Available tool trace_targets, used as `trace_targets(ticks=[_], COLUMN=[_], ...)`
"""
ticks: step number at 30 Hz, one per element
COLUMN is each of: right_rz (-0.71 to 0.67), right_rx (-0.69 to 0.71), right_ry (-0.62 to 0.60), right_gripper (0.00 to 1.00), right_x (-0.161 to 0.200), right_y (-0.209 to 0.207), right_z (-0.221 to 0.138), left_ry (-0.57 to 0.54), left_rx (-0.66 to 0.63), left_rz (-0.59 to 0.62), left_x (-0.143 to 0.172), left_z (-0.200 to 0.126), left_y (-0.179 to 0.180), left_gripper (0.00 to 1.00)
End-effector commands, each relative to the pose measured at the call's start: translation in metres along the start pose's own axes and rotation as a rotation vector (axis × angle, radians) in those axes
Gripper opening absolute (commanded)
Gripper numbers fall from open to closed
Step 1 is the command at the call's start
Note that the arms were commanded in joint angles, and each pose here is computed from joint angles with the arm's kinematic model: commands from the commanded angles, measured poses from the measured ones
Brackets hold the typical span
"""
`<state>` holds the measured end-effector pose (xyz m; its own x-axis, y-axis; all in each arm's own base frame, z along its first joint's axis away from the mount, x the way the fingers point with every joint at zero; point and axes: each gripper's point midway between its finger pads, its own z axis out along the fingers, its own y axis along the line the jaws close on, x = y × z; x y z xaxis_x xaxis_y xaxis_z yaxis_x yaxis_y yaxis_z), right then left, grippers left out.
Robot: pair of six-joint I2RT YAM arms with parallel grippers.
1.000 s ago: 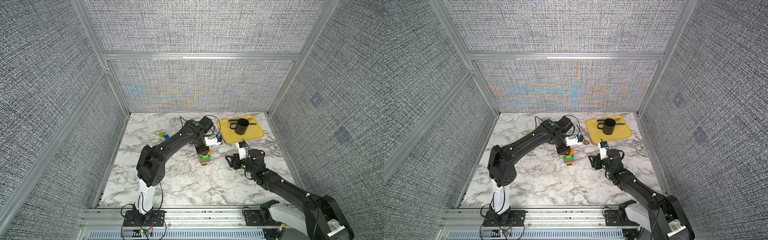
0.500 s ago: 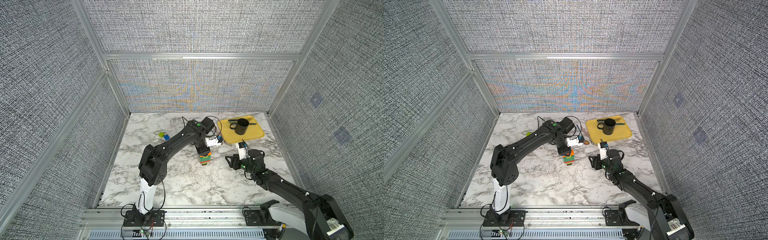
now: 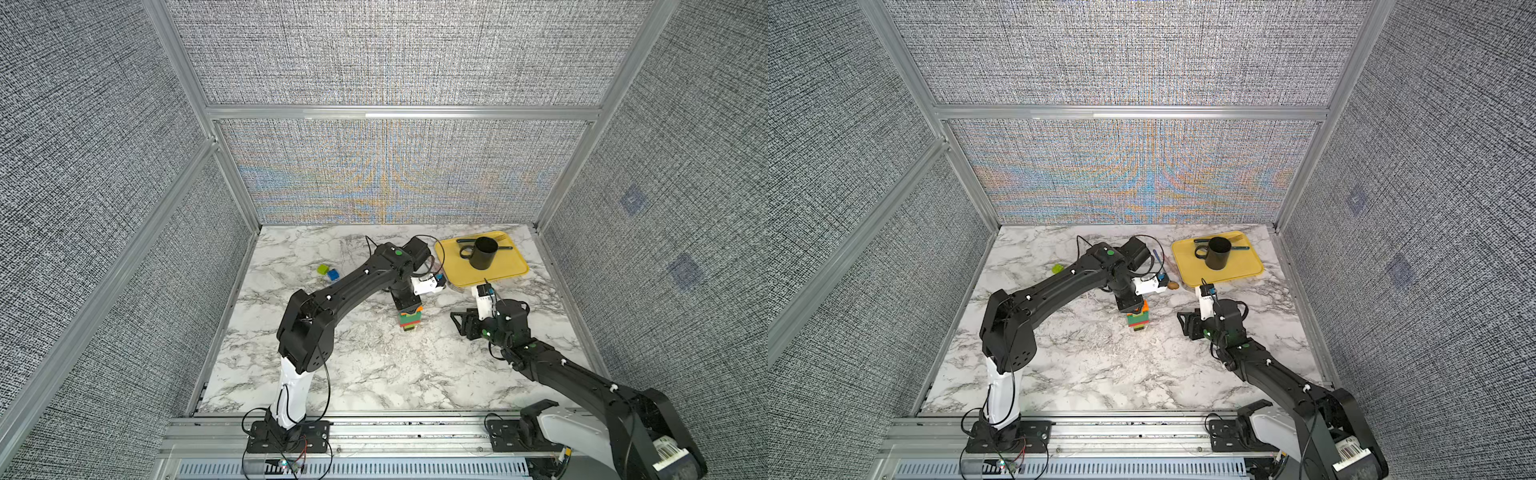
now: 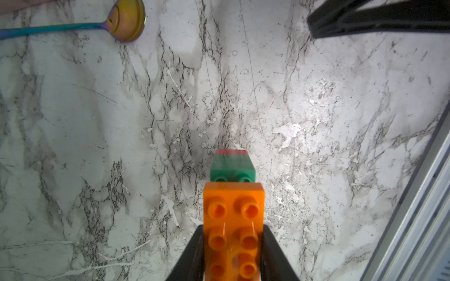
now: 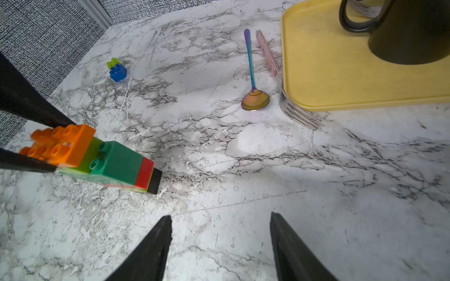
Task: Assemble a carrot with lego
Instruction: Assemble the lego brick with the lego brick.
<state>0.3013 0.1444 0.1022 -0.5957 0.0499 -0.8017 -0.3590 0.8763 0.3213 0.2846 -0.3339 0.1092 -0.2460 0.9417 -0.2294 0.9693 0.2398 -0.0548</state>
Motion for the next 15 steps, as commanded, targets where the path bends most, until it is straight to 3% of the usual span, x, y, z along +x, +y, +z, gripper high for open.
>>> trace_targets(ticks=[1, 15], right_rz=[-0.005, -0.003], right_rx=[-0.004, -0.002], right_ry=[-0.011, -0.006], right_gripper=[0.66, 0.66], right_x=[-0.002, -0.001], right_y=[0.001, 0.000], right_z=[0.001, 0.002], left_ry=[0.167, -0.025], left_rx=[0.004, -0.013], left_rz=[-0.037, -0.024], left_x=[0.036, -0.007], left_z=[0.020, -0.027], left_y=[-0.002, -0.002], left_gripper=[0.09, 0.49])
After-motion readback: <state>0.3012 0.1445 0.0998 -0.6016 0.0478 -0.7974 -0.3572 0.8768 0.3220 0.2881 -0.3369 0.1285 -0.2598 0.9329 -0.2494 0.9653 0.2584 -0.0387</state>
